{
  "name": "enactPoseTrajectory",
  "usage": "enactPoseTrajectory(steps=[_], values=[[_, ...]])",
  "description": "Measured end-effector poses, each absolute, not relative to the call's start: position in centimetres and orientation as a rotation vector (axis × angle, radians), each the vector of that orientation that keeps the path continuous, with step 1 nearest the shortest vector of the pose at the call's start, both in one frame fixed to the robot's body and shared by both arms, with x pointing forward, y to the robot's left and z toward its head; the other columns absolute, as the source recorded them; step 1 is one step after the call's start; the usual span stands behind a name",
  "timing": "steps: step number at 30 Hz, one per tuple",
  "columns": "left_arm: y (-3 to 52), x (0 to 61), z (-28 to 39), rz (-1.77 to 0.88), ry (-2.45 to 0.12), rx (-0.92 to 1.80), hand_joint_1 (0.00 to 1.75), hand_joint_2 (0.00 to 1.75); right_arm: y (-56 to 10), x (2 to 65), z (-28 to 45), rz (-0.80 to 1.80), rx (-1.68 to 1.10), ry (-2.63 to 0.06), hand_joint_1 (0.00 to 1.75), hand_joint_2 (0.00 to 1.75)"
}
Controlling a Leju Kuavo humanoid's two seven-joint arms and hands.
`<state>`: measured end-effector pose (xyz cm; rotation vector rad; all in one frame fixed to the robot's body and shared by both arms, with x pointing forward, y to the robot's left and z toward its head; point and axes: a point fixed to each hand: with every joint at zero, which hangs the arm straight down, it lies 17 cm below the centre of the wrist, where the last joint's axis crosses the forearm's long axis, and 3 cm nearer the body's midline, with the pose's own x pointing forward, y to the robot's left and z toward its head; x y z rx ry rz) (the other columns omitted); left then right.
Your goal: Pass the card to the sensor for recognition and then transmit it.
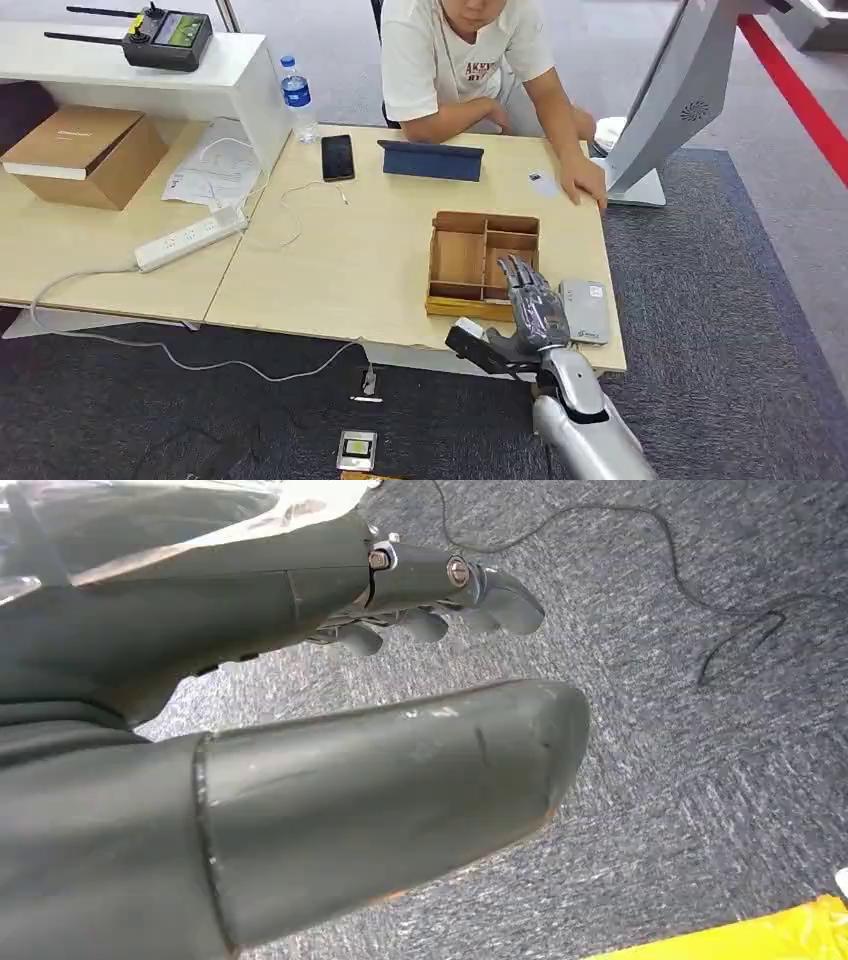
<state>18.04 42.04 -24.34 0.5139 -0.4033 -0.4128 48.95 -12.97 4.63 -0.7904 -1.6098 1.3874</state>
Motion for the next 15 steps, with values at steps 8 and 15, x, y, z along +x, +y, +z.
enactPoseTrajectory(steps=[8,15], values=[[42.0,18.2,-24.3,-0.417,-0.406,0.513,0.00,0.00,-13.0,50.3,6.0,1.375,-0.807,-1.625,0.00,1.75],[41.9,18.3,-24.3,-0.419,-0.408,0.514,0.00,0.00,-13.3,50.4,5.6,1.376,-0.806,-1.616,0.00,1.75]])
